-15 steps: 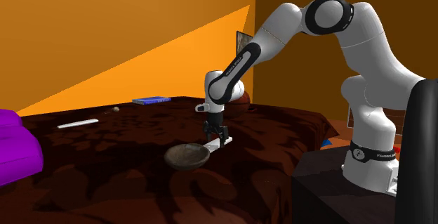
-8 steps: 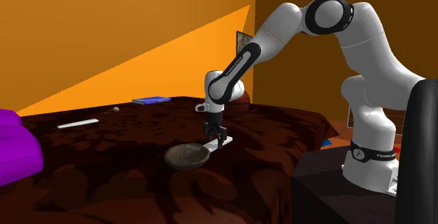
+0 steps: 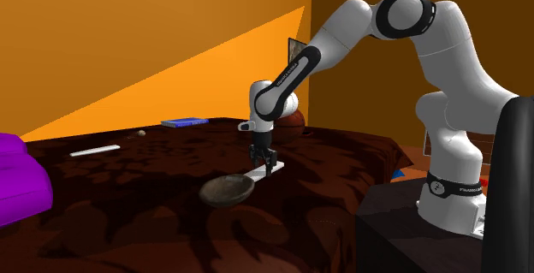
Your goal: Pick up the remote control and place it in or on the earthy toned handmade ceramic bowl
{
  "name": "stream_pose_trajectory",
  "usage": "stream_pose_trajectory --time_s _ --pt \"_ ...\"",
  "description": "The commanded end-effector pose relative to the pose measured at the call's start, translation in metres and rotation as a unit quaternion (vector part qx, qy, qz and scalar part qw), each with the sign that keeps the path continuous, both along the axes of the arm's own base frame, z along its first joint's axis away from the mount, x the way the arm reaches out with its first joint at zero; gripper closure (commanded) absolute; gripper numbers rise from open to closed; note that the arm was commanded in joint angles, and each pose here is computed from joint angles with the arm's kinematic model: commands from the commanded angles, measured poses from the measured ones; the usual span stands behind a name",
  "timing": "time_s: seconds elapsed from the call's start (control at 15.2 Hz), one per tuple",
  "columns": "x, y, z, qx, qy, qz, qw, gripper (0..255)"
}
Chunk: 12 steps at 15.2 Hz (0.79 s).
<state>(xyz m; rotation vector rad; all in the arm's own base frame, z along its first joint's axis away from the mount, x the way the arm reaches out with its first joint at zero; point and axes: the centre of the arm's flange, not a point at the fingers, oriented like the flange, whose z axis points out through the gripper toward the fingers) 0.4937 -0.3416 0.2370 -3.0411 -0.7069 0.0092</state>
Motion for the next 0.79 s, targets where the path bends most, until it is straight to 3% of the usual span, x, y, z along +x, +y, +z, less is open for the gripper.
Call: stream_pose_trajectory --time_s 0.0,0.73 --pt "0.000 0.000 0.012 0.000 0.000 0.000 1.0000 255" --pt "0.000 0.000 0.070 0.000 0.000 0.000 1.0000 255"
